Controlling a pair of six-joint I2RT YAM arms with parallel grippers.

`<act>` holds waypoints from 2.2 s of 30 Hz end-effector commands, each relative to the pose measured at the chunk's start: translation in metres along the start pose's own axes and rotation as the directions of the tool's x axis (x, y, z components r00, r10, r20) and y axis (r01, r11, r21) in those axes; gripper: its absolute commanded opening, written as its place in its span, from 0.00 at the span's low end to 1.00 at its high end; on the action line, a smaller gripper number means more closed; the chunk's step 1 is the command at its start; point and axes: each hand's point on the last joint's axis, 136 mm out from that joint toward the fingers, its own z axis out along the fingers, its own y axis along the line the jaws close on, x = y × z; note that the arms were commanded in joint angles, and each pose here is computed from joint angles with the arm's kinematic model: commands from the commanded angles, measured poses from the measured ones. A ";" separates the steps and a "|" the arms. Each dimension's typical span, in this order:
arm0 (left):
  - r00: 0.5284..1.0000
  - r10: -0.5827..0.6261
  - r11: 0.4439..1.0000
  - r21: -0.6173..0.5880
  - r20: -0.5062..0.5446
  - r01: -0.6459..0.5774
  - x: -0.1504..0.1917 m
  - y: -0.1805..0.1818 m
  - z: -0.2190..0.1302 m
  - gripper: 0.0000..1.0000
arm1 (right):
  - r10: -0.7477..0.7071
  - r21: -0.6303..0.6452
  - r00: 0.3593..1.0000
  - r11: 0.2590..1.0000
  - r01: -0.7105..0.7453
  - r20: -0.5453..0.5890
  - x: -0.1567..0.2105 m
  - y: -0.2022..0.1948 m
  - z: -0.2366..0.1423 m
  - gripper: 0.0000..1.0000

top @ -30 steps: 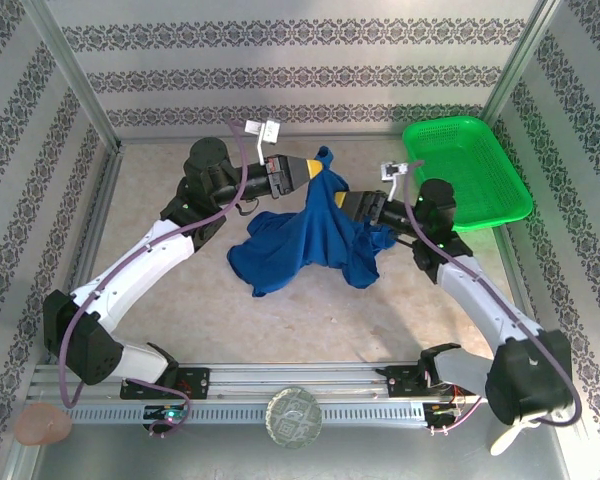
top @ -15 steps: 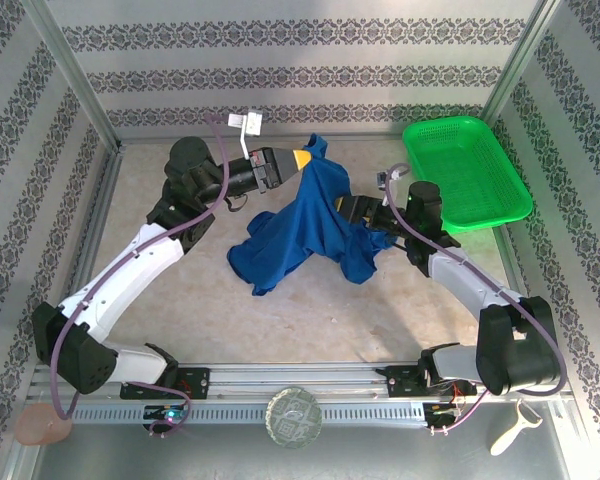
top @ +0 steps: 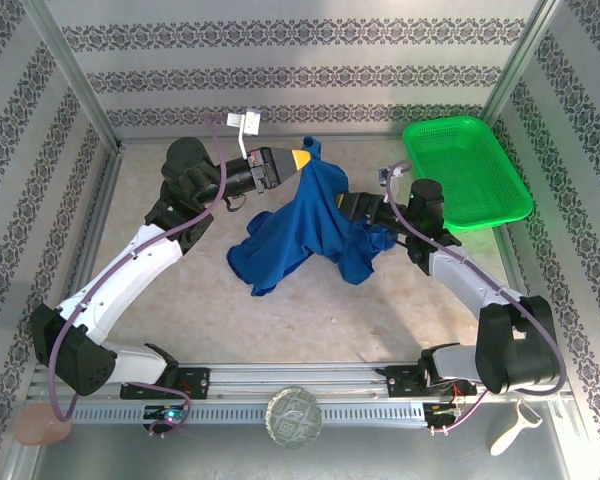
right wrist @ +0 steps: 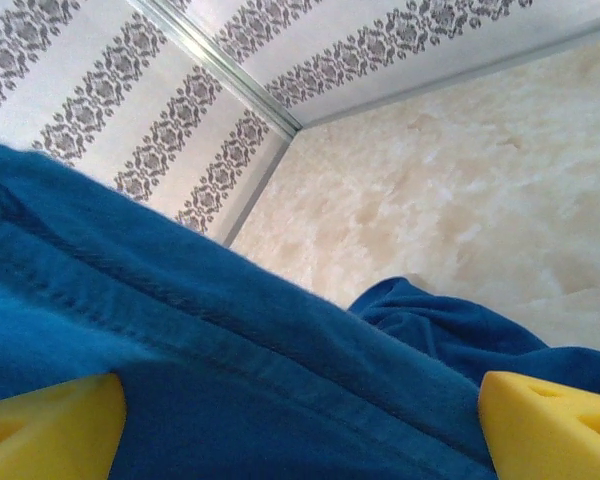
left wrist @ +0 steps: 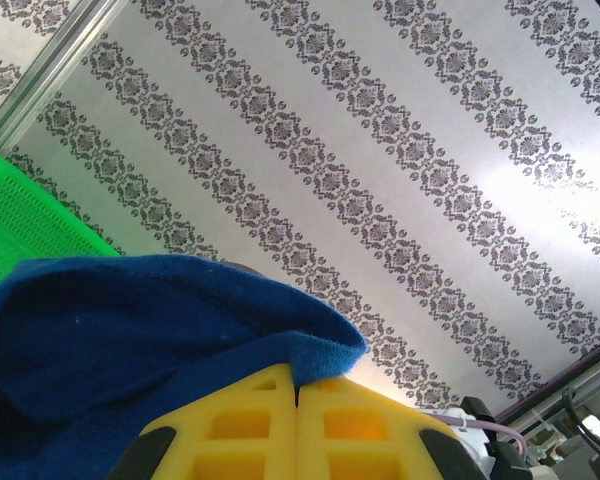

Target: Fold the inside-out t-shirt

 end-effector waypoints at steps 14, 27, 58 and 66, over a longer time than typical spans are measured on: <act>0.921 0.187 0.982 -0.039 0.343 -0.185 -0.187 -0.066 -0.071 0.00 | -0.240 -0.259 0.912 0.907 0.332 0.332 -0.159 0.204 -0.066 0.00; 0.880 0.225 0.971 -0.174 0.418 -0.166 -0.231 -0.093 -0.078 0.00 | -0.221 -0.318 0.886 0.875 0.364 0.407 -0.158 0.281 -0.105 0.00; 0.978 -0.205 0.497 -0.863 -0.022 0.085 0.005 0.245 -0.126 0.63 | 0.028 0.591 0.996 0.803 -0.076 0.090 -0.020 -0.074 -0.030 0.74; 0.944 -0.327 0.393 -0.904 0.036 0.170 0.147 0.272 -0.145 0.55 | 0.178 0.625 0.983 0.773 -0.106 -0.054 0.081 -0.115 -0.008 0.71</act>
